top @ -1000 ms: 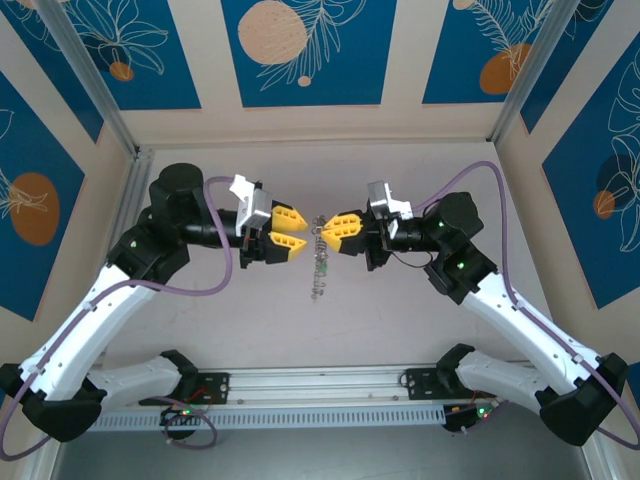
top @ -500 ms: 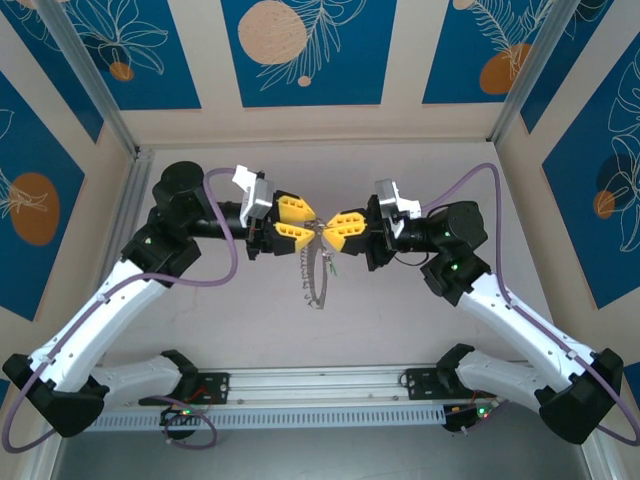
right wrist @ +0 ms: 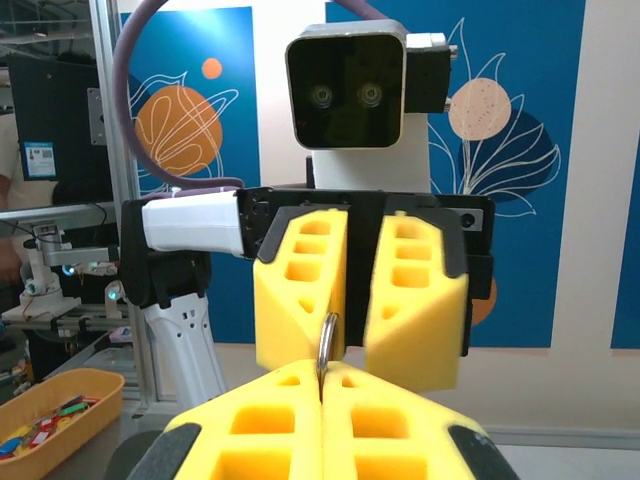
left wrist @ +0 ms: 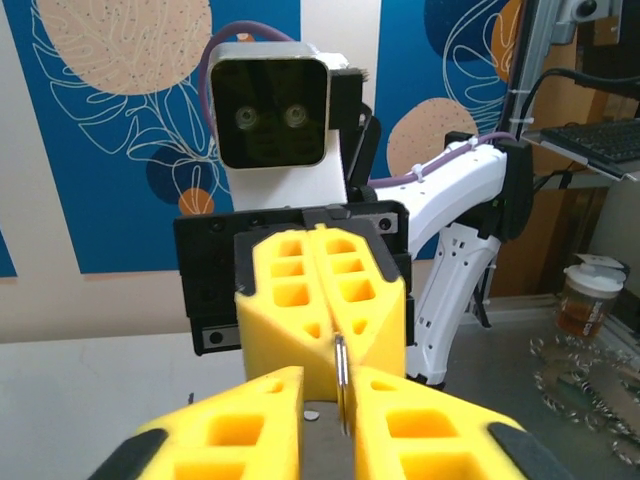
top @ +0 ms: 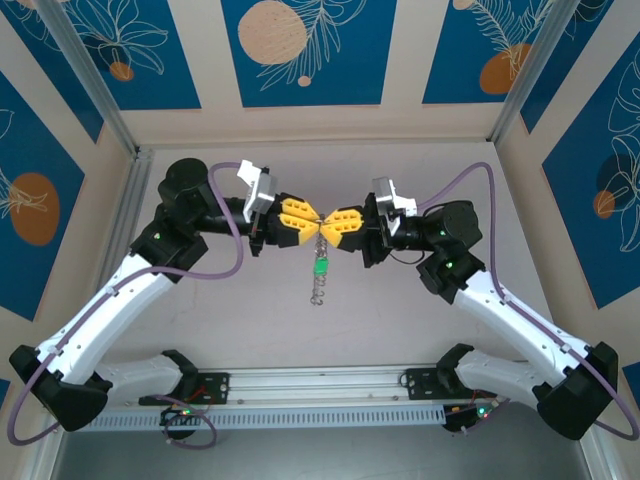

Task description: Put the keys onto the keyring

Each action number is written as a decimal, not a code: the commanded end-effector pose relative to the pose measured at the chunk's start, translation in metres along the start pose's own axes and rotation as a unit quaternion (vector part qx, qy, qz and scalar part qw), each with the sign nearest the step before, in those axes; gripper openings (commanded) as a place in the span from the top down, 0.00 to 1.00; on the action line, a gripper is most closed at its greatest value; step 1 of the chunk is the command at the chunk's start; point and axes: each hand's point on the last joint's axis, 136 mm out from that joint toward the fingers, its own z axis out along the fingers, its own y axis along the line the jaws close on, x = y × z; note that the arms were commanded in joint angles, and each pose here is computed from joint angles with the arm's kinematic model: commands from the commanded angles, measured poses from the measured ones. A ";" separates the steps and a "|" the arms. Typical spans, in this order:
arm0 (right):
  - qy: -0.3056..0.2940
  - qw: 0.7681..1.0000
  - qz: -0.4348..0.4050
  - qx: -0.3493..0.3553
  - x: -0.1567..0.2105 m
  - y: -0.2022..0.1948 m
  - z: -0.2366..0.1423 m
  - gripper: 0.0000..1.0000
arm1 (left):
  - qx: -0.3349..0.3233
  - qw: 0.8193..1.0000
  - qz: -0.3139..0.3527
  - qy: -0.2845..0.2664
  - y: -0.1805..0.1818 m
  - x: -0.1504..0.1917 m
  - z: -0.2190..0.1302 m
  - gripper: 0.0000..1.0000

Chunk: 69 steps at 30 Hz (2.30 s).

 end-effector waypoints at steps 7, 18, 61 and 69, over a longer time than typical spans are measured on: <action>-0.004 1.000 -0.011 0.017 -0.005 -0.002 0.001 0.82 | -0.031 0.998 0.044 0.036 0.003 0.007 -0.002 1.00; 0.152 0.978 -0.027 0.138 0.032 0.001 -0.045 0.45 | -0.021 0.963 0.171 0.206 0.003 0.033 -0.007 1.00; 0.147 0.971 -0.132 0.132 0.027 0.004 -0.018 1.00 | -0.016 0.959 0.193 0.208 -0.009 0.030 0.009 0.95; 0.046 0.984 -0.119 0.123 0.004 0.017 -0.024 1.00 | -0.017 0.990 0.128 0.058 -0.003 0.008 -0.003 0.72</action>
